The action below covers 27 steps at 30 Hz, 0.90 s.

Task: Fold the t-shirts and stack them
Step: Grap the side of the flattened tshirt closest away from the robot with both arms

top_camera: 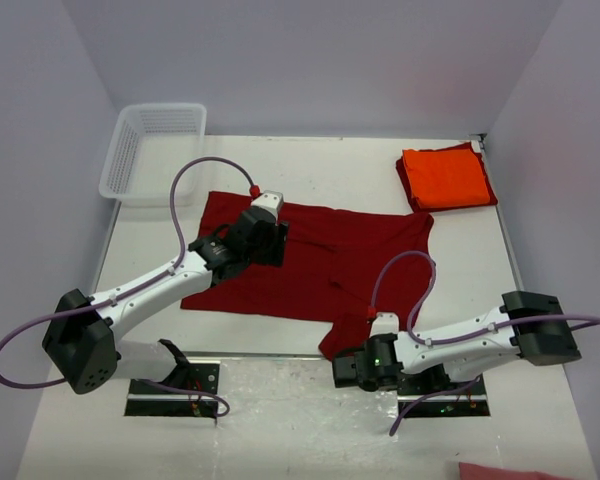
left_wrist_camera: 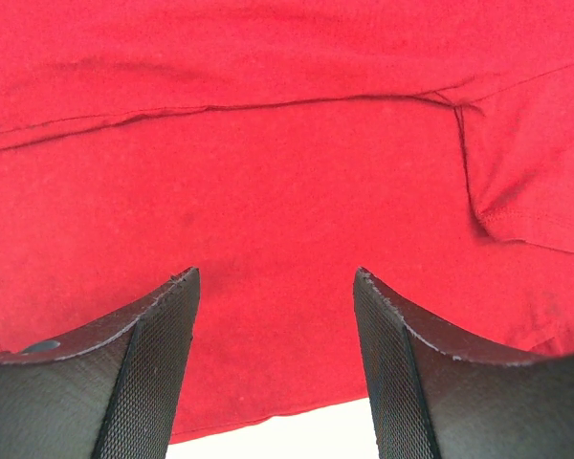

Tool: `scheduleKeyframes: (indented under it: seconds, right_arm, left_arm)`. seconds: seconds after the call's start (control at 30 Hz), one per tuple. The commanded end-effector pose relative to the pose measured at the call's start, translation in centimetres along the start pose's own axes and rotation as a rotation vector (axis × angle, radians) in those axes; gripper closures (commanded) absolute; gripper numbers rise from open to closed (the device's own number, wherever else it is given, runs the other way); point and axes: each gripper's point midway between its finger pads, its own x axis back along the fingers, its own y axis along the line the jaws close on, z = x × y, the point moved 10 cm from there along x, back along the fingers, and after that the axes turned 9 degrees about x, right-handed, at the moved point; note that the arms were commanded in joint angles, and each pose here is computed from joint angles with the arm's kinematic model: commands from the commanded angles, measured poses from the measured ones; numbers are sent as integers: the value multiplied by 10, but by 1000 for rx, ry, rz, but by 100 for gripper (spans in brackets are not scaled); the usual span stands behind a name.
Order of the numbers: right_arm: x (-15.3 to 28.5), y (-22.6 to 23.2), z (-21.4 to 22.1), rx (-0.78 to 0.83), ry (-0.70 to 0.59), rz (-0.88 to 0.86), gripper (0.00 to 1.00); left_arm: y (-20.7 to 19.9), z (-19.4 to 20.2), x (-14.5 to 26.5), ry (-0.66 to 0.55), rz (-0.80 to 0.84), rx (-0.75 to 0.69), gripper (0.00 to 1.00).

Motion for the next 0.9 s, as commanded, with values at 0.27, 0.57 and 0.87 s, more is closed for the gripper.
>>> scheduleKeyframes:
  seconds: [0.27,0.57,0.87]
  right_arm:
    - [3,10,0,-33,-25,115,100]
    - [13,3,-2,-72,-55,125,63]
    - [0,3,3,-97,-21,-4,63]
  left_arm:
    - [4,3,-2,8,-10,-18,33]
    - [4,4,-3,8,-4,-18,33]
    - [4,6,-7,19,1,-27,33]
